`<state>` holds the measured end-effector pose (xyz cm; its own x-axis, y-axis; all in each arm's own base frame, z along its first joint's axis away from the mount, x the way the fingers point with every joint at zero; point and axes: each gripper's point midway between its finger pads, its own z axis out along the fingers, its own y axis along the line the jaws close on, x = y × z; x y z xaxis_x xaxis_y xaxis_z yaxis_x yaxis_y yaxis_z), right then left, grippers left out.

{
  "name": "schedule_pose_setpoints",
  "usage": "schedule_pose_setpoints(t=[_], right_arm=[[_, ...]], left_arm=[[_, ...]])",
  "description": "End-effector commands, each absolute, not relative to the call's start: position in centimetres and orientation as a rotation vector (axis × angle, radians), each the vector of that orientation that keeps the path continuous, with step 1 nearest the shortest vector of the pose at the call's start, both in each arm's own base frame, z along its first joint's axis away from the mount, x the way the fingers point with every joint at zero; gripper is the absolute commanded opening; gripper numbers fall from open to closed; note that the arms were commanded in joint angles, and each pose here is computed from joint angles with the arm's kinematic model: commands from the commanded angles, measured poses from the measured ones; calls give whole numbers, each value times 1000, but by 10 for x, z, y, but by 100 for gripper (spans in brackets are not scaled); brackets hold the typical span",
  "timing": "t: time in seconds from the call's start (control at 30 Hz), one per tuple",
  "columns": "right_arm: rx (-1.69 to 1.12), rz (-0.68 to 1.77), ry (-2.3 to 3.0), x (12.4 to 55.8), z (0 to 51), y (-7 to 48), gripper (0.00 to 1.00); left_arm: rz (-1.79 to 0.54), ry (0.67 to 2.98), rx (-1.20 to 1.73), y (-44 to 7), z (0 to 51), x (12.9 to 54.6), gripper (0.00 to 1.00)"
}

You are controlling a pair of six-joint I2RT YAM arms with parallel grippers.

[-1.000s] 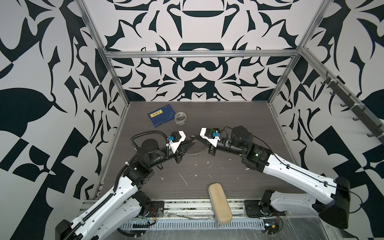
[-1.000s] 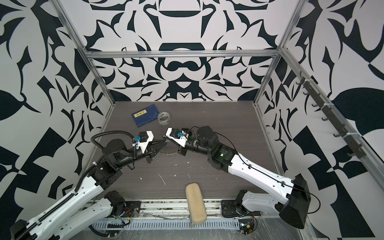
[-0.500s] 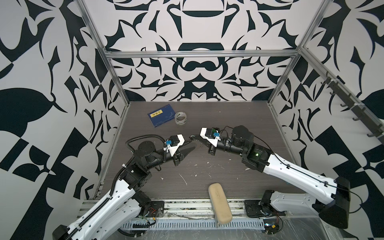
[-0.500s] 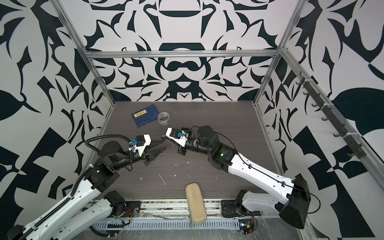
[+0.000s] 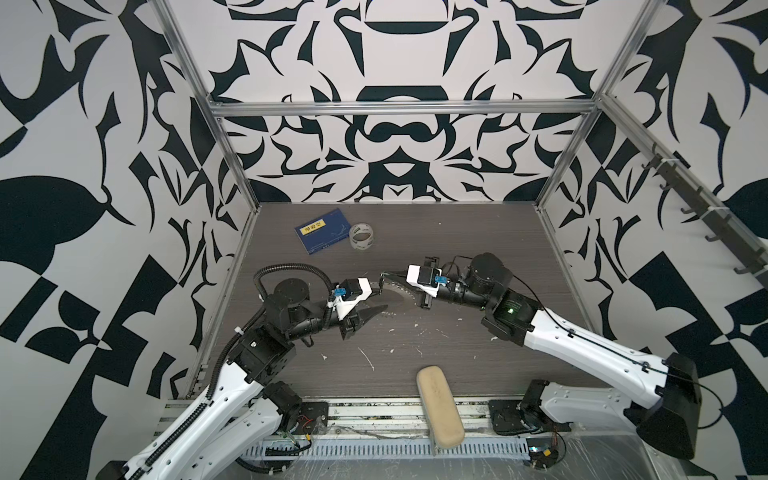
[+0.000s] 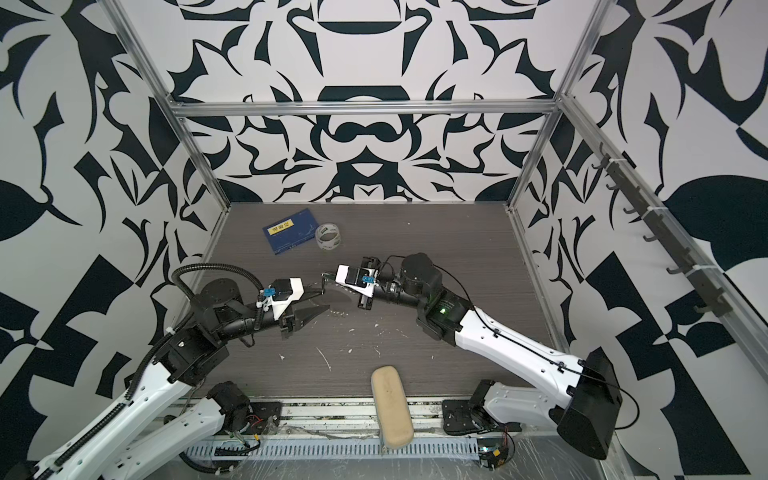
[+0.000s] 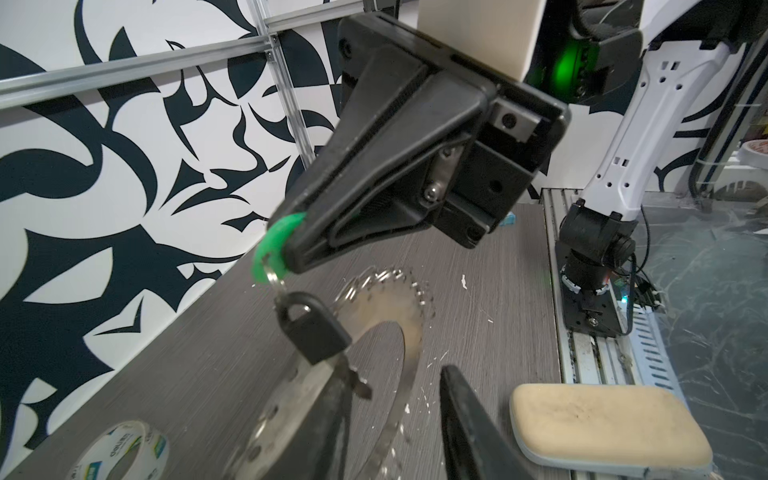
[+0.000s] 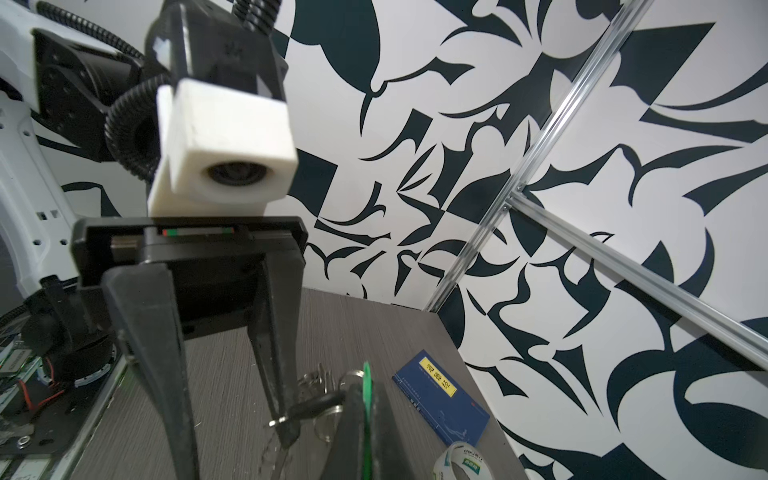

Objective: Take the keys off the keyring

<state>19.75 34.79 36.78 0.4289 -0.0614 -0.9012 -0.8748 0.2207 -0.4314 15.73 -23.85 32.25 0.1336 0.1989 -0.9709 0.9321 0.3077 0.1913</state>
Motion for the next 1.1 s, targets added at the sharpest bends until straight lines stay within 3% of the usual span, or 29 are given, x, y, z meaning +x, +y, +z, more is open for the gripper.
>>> schedule_pose_setpoints(t=[0.0,0.47,0.8,1.07], right_arm=[[-1170,730,802,184,413,334,0],[-1178,687,780,212,401,322,0],[-1164,687,935,230,395,324,0],[-1164,706,957,227,399,325,0]], left_arm=[[-690,1328,1204,-230,335,150,39],[-564,1342,1256,-230,347,165,38],[-680,1357,1225,-252,344,179,25],[-742,1371,1234,-262,337,182,24]])
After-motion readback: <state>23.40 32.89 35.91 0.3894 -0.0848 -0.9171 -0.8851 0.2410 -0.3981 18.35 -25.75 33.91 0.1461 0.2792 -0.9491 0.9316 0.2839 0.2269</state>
